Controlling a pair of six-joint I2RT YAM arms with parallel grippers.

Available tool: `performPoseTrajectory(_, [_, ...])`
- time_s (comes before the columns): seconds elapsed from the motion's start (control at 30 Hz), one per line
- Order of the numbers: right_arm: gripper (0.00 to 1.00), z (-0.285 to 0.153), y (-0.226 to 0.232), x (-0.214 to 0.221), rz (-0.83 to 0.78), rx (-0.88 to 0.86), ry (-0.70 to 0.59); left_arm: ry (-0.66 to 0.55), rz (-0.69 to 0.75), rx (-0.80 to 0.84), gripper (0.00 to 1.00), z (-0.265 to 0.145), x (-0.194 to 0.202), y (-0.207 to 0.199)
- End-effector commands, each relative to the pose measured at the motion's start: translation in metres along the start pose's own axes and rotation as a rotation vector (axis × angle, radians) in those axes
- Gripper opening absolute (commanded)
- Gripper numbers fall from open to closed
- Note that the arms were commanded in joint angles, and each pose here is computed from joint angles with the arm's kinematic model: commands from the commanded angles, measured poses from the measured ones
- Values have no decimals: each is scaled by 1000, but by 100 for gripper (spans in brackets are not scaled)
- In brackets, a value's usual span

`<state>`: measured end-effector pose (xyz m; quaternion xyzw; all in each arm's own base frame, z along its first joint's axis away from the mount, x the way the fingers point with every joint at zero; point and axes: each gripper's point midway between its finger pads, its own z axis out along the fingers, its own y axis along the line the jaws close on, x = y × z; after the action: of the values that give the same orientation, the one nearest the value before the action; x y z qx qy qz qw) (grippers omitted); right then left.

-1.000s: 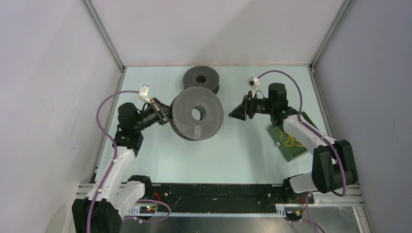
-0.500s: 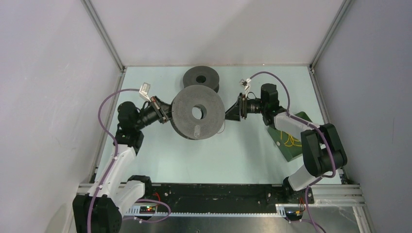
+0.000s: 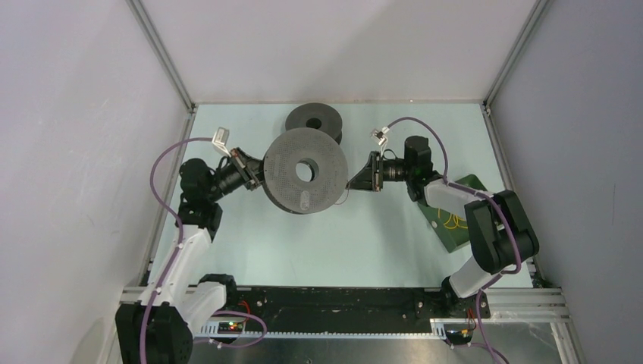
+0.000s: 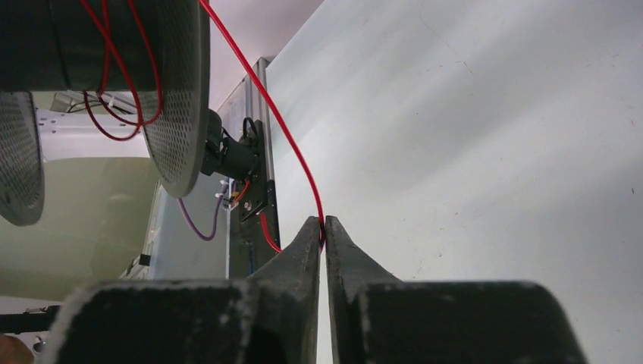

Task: Wrap the cables
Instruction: Wrap the cable around the cable reel.

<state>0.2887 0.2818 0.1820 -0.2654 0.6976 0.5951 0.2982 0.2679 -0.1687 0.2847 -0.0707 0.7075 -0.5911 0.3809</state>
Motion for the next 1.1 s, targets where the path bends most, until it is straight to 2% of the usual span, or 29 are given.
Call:
performPoseTrajectory(0.0, [3,-2,14,-13,-46,-26,-46,-20,38,71,0,-3,-10,-19])
performPoseTrajectory(0.13, [0,-6,24,-20,-5,-29,-80,-36,23,59,0,-2,-14,-13])
performPoseTrajectory(0.27, [0,-6,55,-32,68,-80,-147,-92,-10,35,0,2,-23,0])
performPoseTrajectory(0.47, [0,22,75,-47,178,-96,-255,-202,-101,78,0,9,-39,12])
performPoseTrajectory(0.73, [0,50,37,-55,378,-30,-427,-291,-242,134,0,12,-38,27])
performPoseTrajectory(0.9, [0,55,19,-59,442,27,-502,-316,-320,178,0,11,-34,34])
performPoseTrajectory(1.07, [0,53,6,-63,444,131,-574,-318,-325,186,0,11,-32,36])
